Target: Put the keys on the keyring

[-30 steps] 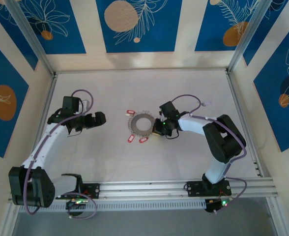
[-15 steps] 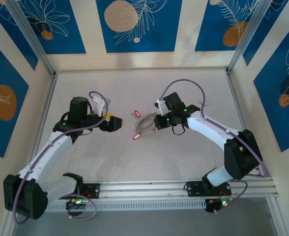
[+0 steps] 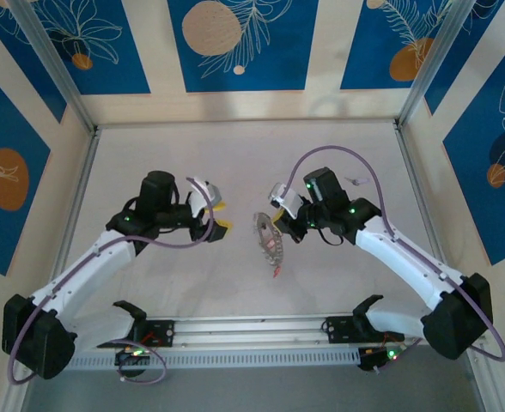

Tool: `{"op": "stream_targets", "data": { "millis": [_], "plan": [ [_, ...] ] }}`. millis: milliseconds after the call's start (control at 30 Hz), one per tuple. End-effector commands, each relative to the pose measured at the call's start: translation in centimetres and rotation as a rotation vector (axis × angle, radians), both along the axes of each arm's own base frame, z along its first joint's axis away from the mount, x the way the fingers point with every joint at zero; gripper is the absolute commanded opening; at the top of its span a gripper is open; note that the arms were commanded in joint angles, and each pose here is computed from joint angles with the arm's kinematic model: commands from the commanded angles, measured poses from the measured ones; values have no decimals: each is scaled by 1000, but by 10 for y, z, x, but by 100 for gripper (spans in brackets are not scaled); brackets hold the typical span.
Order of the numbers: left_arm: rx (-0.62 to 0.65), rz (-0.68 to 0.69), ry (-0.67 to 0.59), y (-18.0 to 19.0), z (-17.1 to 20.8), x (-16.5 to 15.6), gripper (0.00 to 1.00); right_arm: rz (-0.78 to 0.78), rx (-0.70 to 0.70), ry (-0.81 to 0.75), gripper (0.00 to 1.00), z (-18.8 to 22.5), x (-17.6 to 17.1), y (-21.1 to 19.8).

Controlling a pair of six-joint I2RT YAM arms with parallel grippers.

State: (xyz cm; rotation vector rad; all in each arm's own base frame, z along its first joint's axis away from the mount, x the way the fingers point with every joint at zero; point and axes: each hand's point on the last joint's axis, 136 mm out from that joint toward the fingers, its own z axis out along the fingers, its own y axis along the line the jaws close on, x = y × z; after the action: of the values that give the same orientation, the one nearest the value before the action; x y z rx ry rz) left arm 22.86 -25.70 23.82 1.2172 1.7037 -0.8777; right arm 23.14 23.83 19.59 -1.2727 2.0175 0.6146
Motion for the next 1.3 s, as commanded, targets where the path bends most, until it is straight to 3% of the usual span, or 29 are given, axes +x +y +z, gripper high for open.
{"op": "stream_targets", "data": {
  "millis": [0,267,567,1067,1267],
  "plan": [
    [-28,-129,-165,-15,11,-16,54,160,35,-68,0,8,-16,10],
    [-23,-146,-177,-42,-16,-20,44,344,117,-160,0,2,-30,28],
    [-12,-137,-241,-59,-48,-29,42,534,175,-320,0,0,-53,34],
    [65,-142,-315,-72,-68,-36,29,538,182,-330,0,-9,-54,39],
    [63,-133,-328,-73,-70,-34,9,537,186,-321,0,-9,-55,40]
  ]
}}
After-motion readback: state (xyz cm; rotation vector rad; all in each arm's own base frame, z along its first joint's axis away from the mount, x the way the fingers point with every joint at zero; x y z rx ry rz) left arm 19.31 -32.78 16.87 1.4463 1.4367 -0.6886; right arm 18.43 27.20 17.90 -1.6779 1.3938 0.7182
